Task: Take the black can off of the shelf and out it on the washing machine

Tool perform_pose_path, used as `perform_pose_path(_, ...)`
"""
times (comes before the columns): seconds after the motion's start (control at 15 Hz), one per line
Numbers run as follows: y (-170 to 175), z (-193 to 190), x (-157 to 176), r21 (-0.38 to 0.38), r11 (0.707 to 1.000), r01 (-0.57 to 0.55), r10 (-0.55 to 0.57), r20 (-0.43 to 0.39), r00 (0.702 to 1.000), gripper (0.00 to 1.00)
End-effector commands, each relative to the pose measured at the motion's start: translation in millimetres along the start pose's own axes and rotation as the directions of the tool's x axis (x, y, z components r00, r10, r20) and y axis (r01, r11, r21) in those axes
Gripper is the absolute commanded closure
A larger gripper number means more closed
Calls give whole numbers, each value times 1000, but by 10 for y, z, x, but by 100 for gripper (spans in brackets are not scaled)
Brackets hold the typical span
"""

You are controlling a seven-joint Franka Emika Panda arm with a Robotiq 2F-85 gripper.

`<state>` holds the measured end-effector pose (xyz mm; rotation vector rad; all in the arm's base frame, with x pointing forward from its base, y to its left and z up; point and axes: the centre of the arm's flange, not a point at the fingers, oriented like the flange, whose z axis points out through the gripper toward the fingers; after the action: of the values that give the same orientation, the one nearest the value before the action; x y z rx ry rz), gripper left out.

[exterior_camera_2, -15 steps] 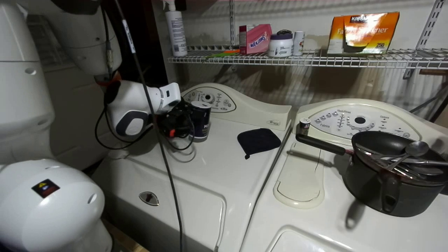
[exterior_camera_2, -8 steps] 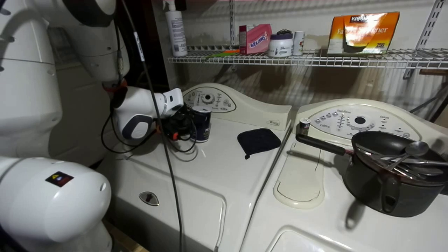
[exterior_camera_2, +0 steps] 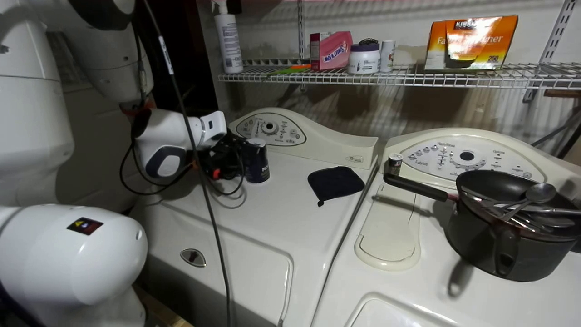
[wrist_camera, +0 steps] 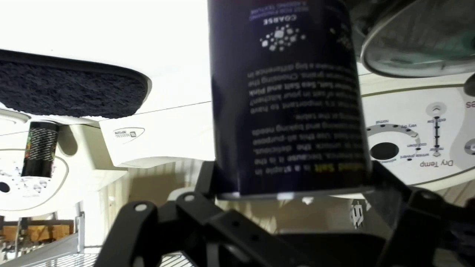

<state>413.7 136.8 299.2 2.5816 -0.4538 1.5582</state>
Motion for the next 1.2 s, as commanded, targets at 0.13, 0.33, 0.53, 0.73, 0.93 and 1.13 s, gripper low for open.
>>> perform_pose_path(0.13, 19, -672, 147, -241, 964, -112, 126, 45, 991, 0)
perform_pose_path(0.33, 92, -864, 119, -303, 944, -132, 160, 69, 985, 0)
perform_pose_path(0.53, 70, -1042, 132, -325, 937, -130, 166, 86, 982, 0)
perform_pose_path(0.73, -53, -1252, 191, -299, 946, -126, 169, 122, 978, 0)
perform_pose_path(0.93, -272, -1571, 311, -187, 975, -123, 160, 195, 968, 0)
perform_pose_path(1.13, -561, -2007, 449, -95, 994, -59, 82, 255, 963, 0)
